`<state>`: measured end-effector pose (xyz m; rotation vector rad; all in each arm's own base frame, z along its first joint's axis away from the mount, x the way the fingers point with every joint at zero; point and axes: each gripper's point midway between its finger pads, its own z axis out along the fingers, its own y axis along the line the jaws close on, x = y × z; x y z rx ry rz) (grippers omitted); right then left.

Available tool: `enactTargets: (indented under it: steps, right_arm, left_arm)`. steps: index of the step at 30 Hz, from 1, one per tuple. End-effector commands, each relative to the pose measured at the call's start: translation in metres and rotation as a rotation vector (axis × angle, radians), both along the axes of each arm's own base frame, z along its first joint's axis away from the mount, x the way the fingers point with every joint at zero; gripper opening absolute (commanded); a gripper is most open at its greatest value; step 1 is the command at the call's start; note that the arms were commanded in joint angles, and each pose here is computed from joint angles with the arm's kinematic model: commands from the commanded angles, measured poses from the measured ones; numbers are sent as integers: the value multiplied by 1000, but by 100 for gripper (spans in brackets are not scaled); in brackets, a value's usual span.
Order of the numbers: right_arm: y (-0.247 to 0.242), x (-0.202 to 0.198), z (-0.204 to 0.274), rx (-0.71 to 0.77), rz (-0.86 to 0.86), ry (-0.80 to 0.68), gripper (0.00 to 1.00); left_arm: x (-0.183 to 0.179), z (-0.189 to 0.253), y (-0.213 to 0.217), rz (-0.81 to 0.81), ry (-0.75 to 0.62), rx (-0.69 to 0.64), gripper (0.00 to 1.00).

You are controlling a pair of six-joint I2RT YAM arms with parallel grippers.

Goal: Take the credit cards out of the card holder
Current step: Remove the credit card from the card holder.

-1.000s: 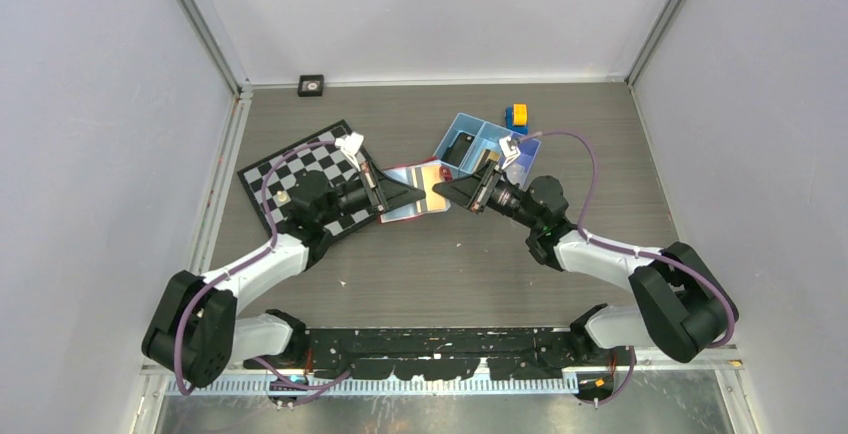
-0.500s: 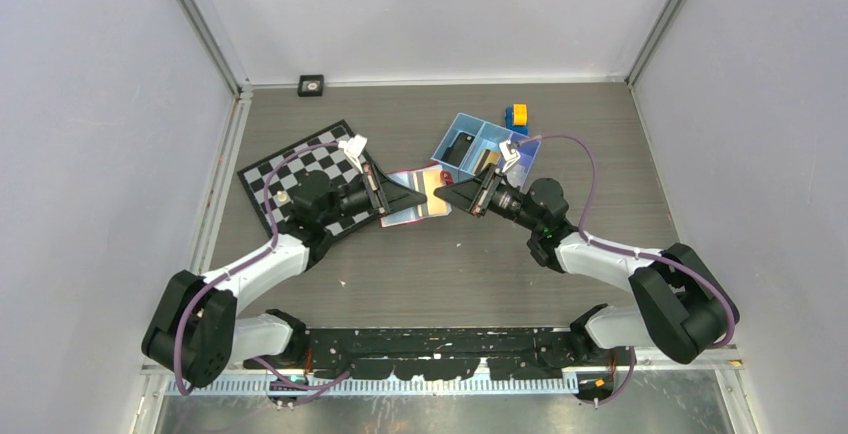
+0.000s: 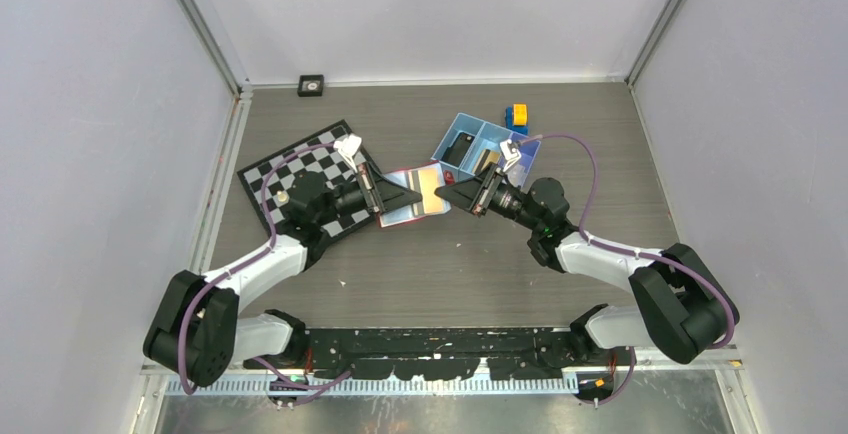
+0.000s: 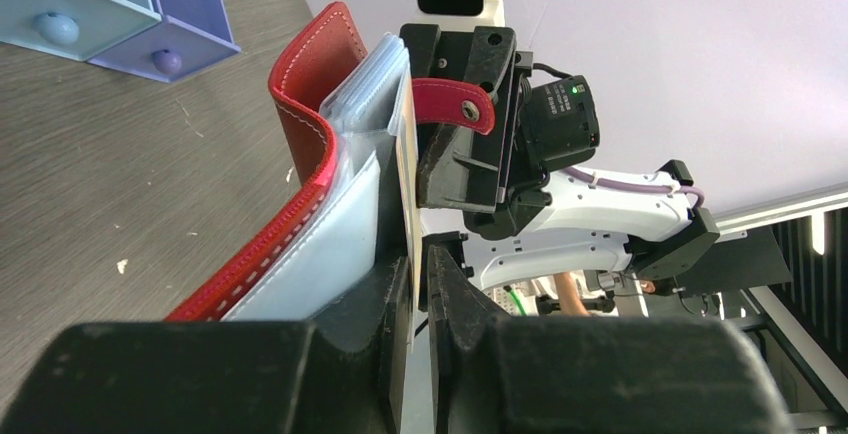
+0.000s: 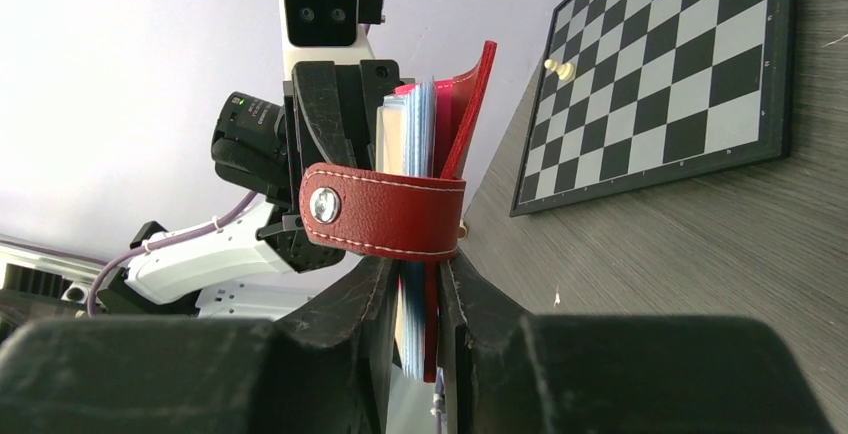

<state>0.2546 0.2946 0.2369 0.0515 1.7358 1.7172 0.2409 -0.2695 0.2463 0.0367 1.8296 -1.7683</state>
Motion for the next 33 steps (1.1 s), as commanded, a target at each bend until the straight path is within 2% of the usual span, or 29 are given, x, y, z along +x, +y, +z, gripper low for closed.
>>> enactTargets:
  steps: [1, 9, 18, 22, 33]
  right_arm:
    - [-5, 2, 15, 25, -23, -47, 26]
    - [-8, 4, 16, 27, -32, -47, 24]
    - [-16, 5, 18, 32, -55, -48, 18]
    - [-17, 7, 16, 26, -64, -42, 15]
    - [-41, 26, -10, -77, -219, 25, 5]
  left_arm:
    - [-3, 23, 6, -3, -89, -50, 13]
    - [-2, 23, 9, 1, -83, -51, 12]
    - [2, 20, 13, 20, -69, -44, 8]
    - [3, 16, 13, 23, -61, -33, 2]
    - [11, 1, 22, 85, -39, 55, 0]
